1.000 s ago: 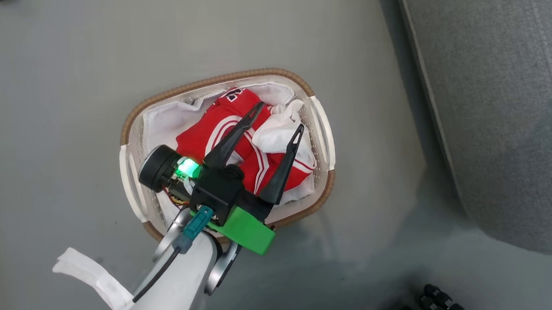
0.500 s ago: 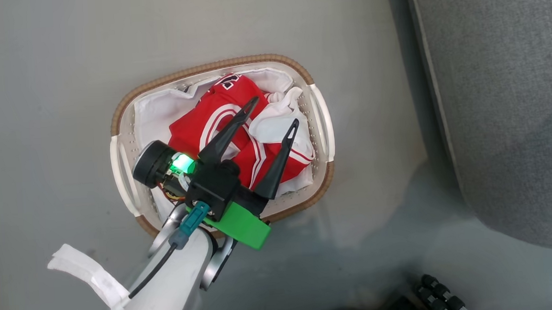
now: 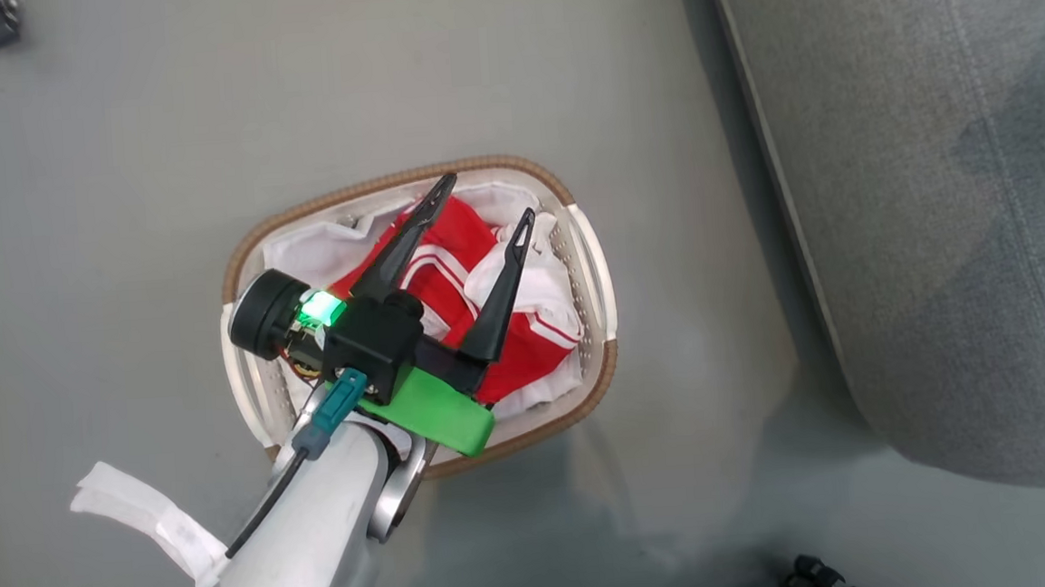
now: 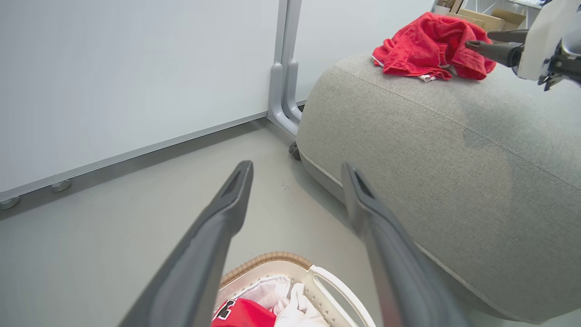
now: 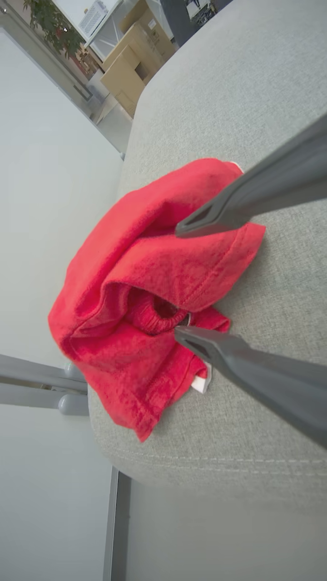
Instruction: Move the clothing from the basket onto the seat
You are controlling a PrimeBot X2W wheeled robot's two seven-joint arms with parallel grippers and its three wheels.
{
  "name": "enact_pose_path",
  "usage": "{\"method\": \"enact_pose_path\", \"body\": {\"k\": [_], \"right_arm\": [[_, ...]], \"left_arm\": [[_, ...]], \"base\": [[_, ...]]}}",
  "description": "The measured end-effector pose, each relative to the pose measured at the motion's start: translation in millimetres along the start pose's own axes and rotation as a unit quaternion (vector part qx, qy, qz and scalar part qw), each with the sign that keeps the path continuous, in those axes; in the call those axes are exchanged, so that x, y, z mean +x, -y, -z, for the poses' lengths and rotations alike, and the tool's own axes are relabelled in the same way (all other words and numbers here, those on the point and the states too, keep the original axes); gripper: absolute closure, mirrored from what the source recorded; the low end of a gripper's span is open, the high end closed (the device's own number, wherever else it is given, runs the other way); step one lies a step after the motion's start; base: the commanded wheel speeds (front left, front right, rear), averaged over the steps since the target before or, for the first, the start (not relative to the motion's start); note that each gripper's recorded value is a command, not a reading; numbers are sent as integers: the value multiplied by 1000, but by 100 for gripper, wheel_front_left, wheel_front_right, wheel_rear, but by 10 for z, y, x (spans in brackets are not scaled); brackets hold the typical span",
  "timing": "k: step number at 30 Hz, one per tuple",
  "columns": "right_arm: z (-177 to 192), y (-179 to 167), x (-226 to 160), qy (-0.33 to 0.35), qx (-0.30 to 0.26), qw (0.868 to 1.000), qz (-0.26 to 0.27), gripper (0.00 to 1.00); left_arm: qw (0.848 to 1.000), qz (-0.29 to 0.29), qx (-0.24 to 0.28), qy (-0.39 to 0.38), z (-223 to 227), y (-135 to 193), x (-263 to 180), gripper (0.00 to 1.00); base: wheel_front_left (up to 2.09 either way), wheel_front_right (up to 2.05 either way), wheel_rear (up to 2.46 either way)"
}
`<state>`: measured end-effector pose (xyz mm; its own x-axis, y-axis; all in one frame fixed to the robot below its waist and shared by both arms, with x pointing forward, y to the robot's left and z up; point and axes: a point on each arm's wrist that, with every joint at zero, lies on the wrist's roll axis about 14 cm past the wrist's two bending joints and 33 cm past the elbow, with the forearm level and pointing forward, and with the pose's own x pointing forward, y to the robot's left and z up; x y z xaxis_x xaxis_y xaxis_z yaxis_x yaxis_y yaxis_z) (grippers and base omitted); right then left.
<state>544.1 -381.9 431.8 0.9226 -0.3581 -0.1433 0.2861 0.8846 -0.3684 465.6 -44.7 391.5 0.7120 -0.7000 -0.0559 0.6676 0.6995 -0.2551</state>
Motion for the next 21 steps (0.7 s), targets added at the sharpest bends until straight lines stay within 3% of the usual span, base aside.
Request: {"method": "enact_pose_path", "body": {"k": [11, 21], "right_arm": [[-818, -349, -246, 100, 42, 993, -55, 0], [-1133, -1047, -848, 133, 115, 973, -147, 0]], "left_arm": [[997, -73, 1, 26, -395, -132, -304, 0], [979, -201, 5, 41, -602, -465, -1043, 0]], "base": [[0, 0, 0], [0, 0, 0]]}}
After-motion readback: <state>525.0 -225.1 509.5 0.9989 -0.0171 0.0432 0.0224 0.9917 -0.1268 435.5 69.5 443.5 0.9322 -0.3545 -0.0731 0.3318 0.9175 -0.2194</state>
